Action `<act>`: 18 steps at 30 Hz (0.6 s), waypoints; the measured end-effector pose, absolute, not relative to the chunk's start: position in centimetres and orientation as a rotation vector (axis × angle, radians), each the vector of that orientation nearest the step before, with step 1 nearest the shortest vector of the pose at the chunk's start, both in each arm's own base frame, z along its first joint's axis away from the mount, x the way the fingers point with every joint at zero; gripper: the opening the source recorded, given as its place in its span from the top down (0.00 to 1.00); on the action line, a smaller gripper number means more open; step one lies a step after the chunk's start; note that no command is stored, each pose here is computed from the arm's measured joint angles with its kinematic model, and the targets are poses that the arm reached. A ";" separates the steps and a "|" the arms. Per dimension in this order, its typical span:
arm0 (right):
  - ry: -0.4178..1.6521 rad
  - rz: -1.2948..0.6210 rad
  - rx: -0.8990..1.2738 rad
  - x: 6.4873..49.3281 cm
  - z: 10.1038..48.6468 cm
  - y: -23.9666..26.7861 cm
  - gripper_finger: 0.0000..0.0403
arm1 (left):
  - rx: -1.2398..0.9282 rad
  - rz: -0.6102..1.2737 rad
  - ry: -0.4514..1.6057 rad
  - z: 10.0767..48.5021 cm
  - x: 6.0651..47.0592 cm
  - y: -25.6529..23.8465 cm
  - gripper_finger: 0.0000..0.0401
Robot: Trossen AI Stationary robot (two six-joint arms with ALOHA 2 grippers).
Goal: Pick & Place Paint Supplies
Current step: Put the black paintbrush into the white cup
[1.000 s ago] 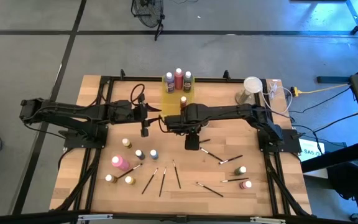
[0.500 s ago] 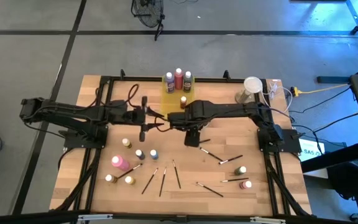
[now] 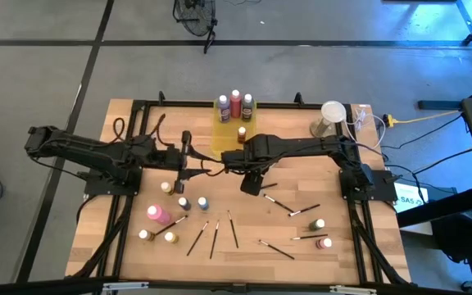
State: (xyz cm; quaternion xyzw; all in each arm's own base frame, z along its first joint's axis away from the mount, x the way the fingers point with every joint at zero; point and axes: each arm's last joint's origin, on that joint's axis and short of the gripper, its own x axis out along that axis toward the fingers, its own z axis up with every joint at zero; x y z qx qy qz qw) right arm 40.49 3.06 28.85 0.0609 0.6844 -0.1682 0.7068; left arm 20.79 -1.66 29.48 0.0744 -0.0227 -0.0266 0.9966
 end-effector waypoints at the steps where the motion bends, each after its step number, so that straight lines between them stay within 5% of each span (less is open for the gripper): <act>1: 1.519 -0.380 0.140 40.5 28.9 3.0 0.51 | 0.148 -0.063 -0.055 29.7 20.6 -1.9 0.65; 8: 1.500 -0.440 0.175 40.5 28.9 3.4 0.51 | 0.126 -0.135 -0.120 30.9 18.8 -3.1 0.65; 18: 1.635 -0.169 0.484 39.4 29.0 9.5 0.51 | 0.061 -0.213 -0.136 31.5 17.3 -4.3 0.65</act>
